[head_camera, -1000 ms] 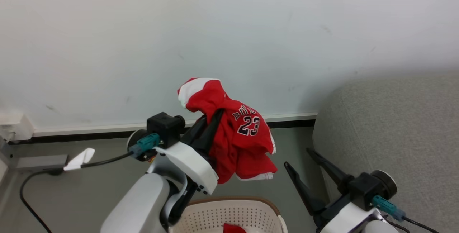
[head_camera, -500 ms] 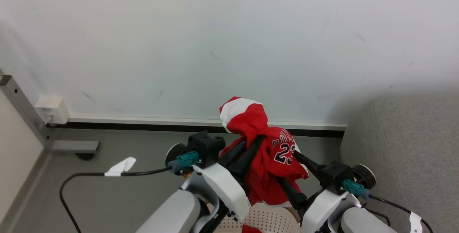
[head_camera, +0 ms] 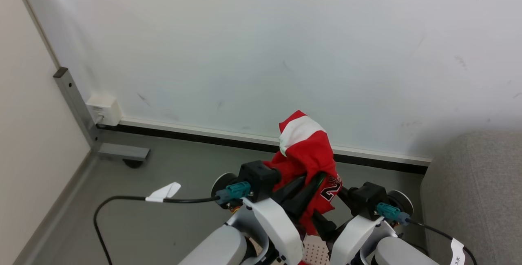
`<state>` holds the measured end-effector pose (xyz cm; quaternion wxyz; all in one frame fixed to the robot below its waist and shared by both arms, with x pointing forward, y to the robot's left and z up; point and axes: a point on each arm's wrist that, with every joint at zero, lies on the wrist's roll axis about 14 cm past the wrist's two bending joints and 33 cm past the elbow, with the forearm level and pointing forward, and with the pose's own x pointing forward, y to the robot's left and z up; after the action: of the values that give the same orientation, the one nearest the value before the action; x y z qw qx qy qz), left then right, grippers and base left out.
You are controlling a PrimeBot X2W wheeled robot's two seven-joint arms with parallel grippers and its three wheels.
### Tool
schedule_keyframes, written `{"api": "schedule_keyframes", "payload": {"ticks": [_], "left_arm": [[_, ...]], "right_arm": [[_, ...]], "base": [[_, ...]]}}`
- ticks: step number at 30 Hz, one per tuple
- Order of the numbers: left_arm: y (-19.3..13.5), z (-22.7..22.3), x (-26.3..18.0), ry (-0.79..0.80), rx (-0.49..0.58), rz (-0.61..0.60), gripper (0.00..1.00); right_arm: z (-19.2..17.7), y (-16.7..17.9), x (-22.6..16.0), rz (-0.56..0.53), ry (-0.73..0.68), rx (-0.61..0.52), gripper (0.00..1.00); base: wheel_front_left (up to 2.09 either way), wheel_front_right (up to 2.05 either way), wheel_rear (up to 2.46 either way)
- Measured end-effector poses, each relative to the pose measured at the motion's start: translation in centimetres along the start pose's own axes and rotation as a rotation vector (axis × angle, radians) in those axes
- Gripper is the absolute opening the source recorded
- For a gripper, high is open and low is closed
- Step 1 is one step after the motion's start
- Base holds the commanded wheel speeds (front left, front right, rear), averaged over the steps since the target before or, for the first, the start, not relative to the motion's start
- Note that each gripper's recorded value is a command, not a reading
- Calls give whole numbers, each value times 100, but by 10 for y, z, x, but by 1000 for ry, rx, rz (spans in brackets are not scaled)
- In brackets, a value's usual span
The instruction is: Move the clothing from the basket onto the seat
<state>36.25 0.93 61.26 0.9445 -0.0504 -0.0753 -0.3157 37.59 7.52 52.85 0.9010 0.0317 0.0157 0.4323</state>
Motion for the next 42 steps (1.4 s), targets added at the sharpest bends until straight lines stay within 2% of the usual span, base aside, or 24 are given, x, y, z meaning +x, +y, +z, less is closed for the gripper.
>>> {"api": "schedule_keyframes", "payload": {"ticks": [1,2,3,11,22,23,24,25,26,27,33,42], "left_arm": [[2,0,-1,2,-2,6,0],[4,-1,-2,6,-2,13,0],[5,-2,-3,8,-1,19,0],[18,-8,-5,19,-8,53,0],[23,-18,1,35,-21,59,0],[21,-19,2,38,-22,54,6],[20,-20,4,41,-24,49,29],[18,-21,5,43,-27,44,45],[17,-23,7,46,-33,39,97],[16,-24,8,48,-37,37,100],[5,-34,20,68,-61,-2,100],[-24,-47,44,77,-92,-105,100]], "right_arm": [[0,2,1,5,1,2,63],[0,2,1,8,1,3,34],[0,3,2,10,0,3,0],[12,-2,-1,7,-42,13,0],[30,-35,-24,-88,-116,33,0],[32,-39,-26,-98,-125,35,0],[34,-42,-28,-108,-133,37,0],[36,-45,-30,-117,-141,38,0],[38,-49,-33,-130,-150,40,0],[41,-54,-36,-143,-159,38,0],[58,-88,-57,-235,-214,24,0],[90,-146,-111,-426,-312,-24,0]], "base": [[0,0,0],[0,0,0],[0,0,0],[0,0,0],[0,0,0],[0,0,0],[0,0,0],[0,0,0],[0,0,0],[0,0,0],[0,0,0],[0,0,0]]}}
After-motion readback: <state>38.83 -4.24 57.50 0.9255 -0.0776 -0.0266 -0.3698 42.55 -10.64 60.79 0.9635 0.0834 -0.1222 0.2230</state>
